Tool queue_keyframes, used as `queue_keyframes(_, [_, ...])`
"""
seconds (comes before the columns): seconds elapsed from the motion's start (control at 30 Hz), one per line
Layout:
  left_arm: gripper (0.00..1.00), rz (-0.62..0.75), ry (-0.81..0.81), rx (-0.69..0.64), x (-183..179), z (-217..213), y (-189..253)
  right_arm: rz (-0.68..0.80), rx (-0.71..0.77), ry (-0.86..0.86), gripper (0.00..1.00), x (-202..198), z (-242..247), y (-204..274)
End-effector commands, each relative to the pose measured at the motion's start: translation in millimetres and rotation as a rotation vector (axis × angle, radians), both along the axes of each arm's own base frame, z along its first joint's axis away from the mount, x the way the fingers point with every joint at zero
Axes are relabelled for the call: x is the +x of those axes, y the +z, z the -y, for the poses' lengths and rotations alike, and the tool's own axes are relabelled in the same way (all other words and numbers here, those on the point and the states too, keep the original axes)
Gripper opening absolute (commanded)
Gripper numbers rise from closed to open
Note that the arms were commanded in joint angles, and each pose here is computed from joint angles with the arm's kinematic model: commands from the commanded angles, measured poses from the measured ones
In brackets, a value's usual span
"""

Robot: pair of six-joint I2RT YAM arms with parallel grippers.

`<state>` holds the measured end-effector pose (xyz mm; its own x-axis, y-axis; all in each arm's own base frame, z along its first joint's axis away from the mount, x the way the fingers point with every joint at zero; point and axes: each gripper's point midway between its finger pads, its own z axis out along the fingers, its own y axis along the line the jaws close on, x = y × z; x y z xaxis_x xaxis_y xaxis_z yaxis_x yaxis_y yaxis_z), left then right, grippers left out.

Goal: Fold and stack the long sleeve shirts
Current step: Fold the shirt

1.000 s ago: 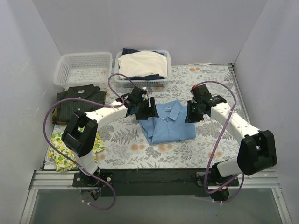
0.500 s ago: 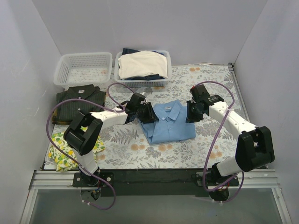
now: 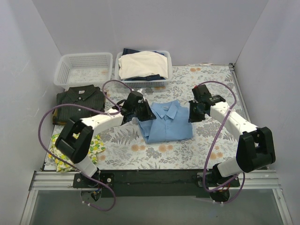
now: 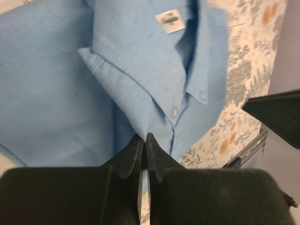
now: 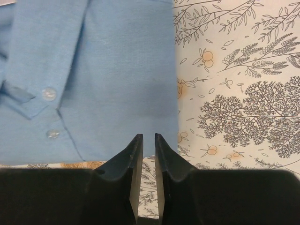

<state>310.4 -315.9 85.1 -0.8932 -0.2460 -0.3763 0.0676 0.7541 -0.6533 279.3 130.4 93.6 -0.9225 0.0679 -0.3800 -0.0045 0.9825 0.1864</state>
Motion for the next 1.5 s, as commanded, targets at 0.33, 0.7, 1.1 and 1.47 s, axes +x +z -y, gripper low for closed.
queue_keyframes(0.33, [0.00,0.184,0.249,0.100,-7,-71,58,0.089,0.093,0.056,0.32,39,-26,20])
queue_keyframes(0.7, [0.35,-0.022,0.418,0.340,19,-128,-36,0.017,0.168,0.122,0.44,67,-56,-6])
queue_keyframes(1.1, [0.72,0.181,0.373,0.261,34,-125,45,0.148,0.207,0.168,0.56,87,-66,29])
queue_keyframes(1.47, [0.78,0.171,0.370,0.235,69,-122,36,0.100,0.241,0.182,0.57,103,-81,3])
